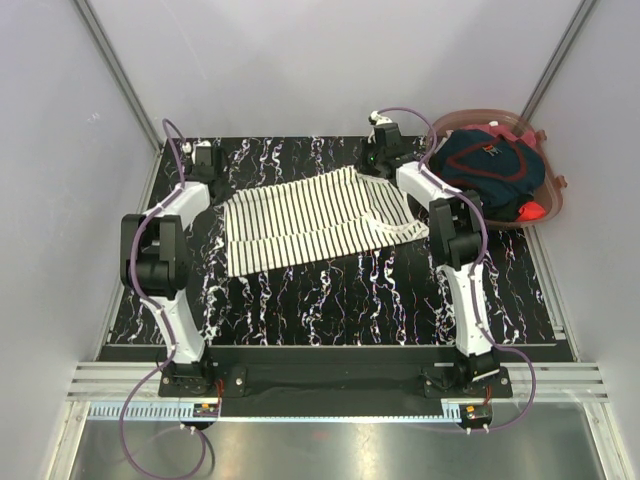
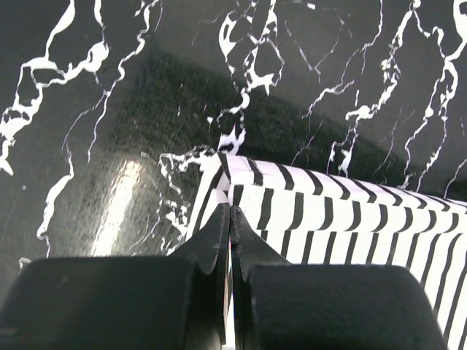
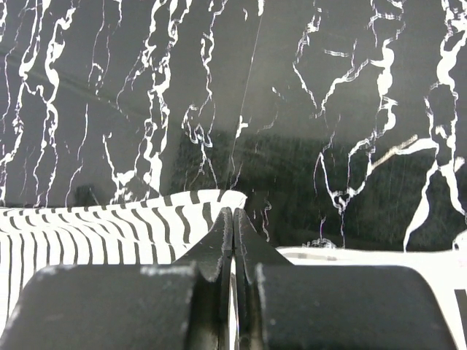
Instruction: Fold and stack the tank tops
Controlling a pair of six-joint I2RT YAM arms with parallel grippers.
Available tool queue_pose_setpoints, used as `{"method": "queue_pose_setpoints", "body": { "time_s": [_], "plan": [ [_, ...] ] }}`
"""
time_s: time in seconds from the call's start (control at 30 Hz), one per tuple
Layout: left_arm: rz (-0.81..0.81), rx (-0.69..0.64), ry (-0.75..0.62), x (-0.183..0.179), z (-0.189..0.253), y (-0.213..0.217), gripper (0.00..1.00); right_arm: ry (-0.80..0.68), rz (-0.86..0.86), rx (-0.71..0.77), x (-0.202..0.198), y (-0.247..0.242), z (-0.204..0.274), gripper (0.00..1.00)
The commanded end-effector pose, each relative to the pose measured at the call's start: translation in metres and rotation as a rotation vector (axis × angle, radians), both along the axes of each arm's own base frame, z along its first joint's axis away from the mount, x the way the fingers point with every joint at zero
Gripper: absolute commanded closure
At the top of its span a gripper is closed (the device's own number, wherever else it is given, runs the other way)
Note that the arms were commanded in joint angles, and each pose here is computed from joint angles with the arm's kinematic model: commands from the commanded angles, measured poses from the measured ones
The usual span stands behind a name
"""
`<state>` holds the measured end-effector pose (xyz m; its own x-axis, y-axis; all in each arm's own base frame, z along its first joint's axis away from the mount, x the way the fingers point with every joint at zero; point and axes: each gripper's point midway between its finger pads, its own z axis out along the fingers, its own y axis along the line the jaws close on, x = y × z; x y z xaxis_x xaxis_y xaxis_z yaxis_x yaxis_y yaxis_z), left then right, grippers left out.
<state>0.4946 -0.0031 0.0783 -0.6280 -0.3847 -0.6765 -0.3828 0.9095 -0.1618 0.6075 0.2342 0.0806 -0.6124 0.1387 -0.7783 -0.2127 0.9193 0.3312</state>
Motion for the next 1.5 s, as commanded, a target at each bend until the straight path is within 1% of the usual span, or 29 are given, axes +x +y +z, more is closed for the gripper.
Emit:
{"method": "queue_pose_setpoints", "body": {
  "time_s": [0.0,0.23,0.4,0.5,0.73,0.83,1.0,1.23,1.47],
  "plan": [
    [0.009,-0.004,-0.094,0.004,0.027,-0.001,1.00,-0.110,-0.025,0.046,0.000,-0.003,0.060,1.00],
    [0.001,-0.017,-0.055,-0.016,0.015,-0.006,1.00,-0.063,-0.046,0.069,-0.016,-0.007,0.049,1.00],
    [-0.004,-0.016,-0.057,-0.026,0.012,-0.010,1.00,-0.046,-0.059,0.102,-0.028,-0.008,0.048,1.00],
    [-0.007,-0.015,-0.054,-0.032,0.010,-0.012,1.00,-0.022,-0.070,0.100,-0.037,-0.012,0.037,1.00],
    [-0.011,-0.012,-0.037,-0.048,0.002,-0.014,1.00,0.015,-0.099,0.109,-0.055,-0.017,0.031,1.00],
    [-0.008,-0.006,-0.035,-0.054,0.003,-0.013,1.00,-0.020,-0.123,0.130,-0.057,-0.020,0.035,1.00],
    [0.005,0.008,-0.054,-0.059,0.012,-0.009,1.00,-0.013,-0.132,0.131,-0.065,-0.020,0.034,1.00],
    [0.010,-0.005,-0.046,-0.064,0.007,-0.010,1.00,-0.020,-0.168,0.125,-0.072,-0.026,0.033,1.00],
    [0.025,-0.013,-0.012,-0.075,-0.005,-0.009,1.00,0.006,-0.208,0.122,-0.084,-0.030,0.017,0.99]
  ]
}}
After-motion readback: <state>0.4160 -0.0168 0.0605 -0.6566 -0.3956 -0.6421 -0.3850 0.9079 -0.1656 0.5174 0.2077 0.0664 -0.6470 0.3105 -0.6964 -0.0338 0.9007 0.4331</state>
